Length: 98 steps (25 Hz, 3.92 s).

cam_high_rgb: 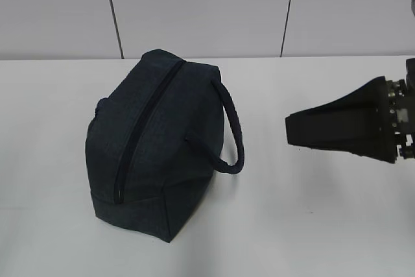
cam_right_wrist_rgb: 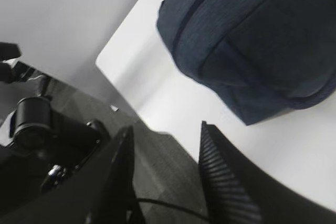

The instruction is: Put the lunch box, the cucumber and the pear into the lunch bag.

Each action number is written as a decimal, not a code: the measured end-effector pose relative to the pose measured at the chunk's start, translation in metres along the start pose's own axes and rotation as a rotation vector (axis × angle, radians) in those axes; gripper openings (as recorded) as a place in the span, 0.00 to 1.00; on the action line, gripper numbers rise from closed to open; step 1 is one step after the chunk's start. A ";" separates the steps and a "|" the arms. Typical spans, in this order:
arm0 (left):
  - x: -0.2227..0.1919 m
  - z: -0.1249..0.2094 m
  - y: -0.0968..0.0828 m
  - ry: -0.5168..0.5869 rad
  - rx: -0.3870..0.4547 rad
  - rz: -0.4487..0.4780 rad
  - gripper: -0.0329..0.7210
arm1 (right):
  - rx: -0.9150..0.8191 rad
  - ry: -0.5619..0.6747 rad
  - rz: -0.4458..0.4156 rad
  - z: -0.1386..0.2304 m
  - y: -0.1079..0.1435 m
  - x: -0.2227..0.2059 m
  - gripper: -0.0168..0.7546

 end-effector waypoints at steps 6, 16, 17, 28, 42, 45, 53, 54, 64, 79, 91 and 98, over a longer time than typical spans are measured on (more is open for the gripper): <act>0.000 0.000 0.000 0.000 0.000 0.000 0.58 | -0.029 0.097 -0.134 0.019 0.024 0.003 0.45; 0.000 0.000 0.000 0.000 0.000 0.000 0.58 | -0.199 0.206 -0.182 0.060 0.025 0.001 0.45; 0.000 0.000 0.000 0.000 0.000 0.000 0.58 | -0.205 0.209 -0.181 0.061 0.025 0.001 0.45; 0.000 0.000 0.000 0.000 0.000 0.000 0.58 | -0.524 -0.038 0.040 0.007 -0.016 -0.003 0.45; 0.000 0.000 0.000 -0.001 0.000 0.001 0.58 | -0.186 0.099 -0.199 -0.014 0.059 0.016 0.45; 0.000 0.000 -0.001 -0.002 0.002 0.007 0.58 | -0.171 0.097 -0.205 -0.018 0.061 0.017 0.45; 0.000 0.000 -0.002 -0.002 0.004 0.013 0.58 | -0.311 -0.041 -0.068 -0.044 0.029 0.010 0.31; 0.000 0.000 -0.002 -0.002 0.004 0.013 0.58 | -0.351 -0.069 -0.062 -0.050 0.027 0.010 0.31; 0.000 0.000 -0.002 -0.002 0.004 0.013 0.58 | -0.898 -0.581 -0.450 -0.158 0.041 0.054 0.31; 0.000 0.000 -0.003 -0.002 0.004 0.014 0.58 | -0.061 -0.257 -0.151 -0.105 0.044 0.014 0.31; 0.000 -0.001 -0.003 -0.003 0.006 0.018 0.58 | -0.045 -0.069 -0.042 -0.076 0.015 -0.002 0.31; 0.000 0.000 -0.003 -0.001 0.006 0.018 0.58 | -0.191 -0.093 0.053 -0.082 -0.026 -0.019 0.31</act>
Point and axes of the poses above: a point on each arm's last joint axis where the gripper is mounted, x pointing back along that axis away from the gripper, y along the wrist's bending axis when the last joint is at zero, z = x × y, the point moved 10 cm from there along -x, pointing out along that axis toward the gripper, and after that the axes turned 6 degrees about -x, right-handed, at the moved point
